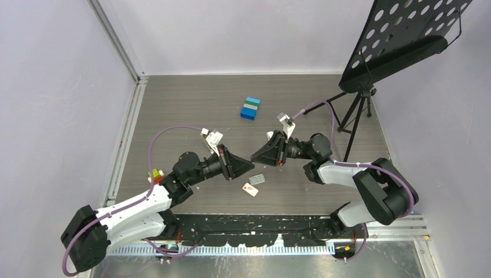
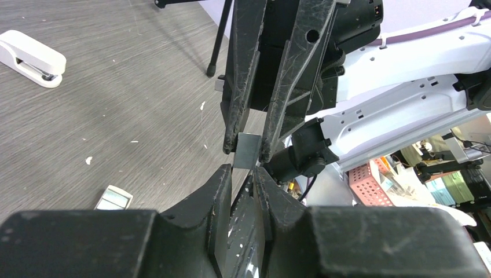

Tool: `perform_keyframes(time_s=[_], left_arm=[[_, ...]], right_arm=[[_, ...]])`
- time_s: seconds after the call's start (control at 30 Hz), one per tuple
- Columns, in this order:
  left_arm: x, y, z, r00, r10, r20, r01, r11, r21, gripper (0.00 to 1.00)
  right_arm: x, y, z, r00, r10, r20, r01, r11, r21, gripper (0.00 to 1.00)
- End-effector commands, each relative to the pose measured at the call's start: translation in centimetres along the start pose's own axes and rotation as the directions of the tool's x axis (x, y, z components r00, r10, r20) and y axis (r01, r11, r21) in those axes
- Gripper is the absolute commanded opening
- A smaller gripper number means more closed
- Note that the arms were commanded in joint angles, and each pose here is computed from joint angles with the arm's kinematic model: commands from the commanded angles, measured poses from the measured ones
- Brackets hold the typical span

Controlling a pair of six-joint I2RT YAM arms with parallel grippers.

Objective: Load the staples into the stapler

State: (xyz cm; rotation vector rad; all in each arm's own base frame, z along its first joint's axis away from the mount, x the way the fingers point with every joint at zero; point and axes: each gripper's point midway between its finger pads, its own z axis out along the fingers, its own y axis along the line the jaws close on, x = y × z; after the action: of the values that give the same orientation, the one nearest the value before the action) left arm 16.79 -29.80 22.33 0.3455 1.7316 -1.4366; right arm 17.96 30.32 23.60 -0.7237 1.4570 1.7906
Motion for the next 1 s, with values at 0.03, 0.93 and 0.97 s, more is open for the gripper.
perform_keyframes(time_s=[0.03, 0.93, 0.97], left_arm=[[-0.9, -0.9, 0.1, 0.999, 0.008, 0.040, -0.010, 0.999, 0.043, 0.24], [-7.5, 5.5, -14.4, 0.941, 0.331, -0.071, -0.284, 0.658, -0.698, 0.74], [-8.0, 5.5, -15.2, 0.935, 0.346, -0.084, -0.298, 0.632, -0.716, 0.75]], right_arm=[[-0.4, 1.1, 0.1, 0.998, -0.065, 0.009, 0.065, 0.997, -0.045, 0.21], [1.4, -7.4, -1.1, 0.967, -0.011, -0.256, 0.141, 0.856, 0.497, 0.17], [1.4, -7.9, -1.0, 0.964, -0.011, -0.265, 0.152, 0.841, 0.519, 0.17]])
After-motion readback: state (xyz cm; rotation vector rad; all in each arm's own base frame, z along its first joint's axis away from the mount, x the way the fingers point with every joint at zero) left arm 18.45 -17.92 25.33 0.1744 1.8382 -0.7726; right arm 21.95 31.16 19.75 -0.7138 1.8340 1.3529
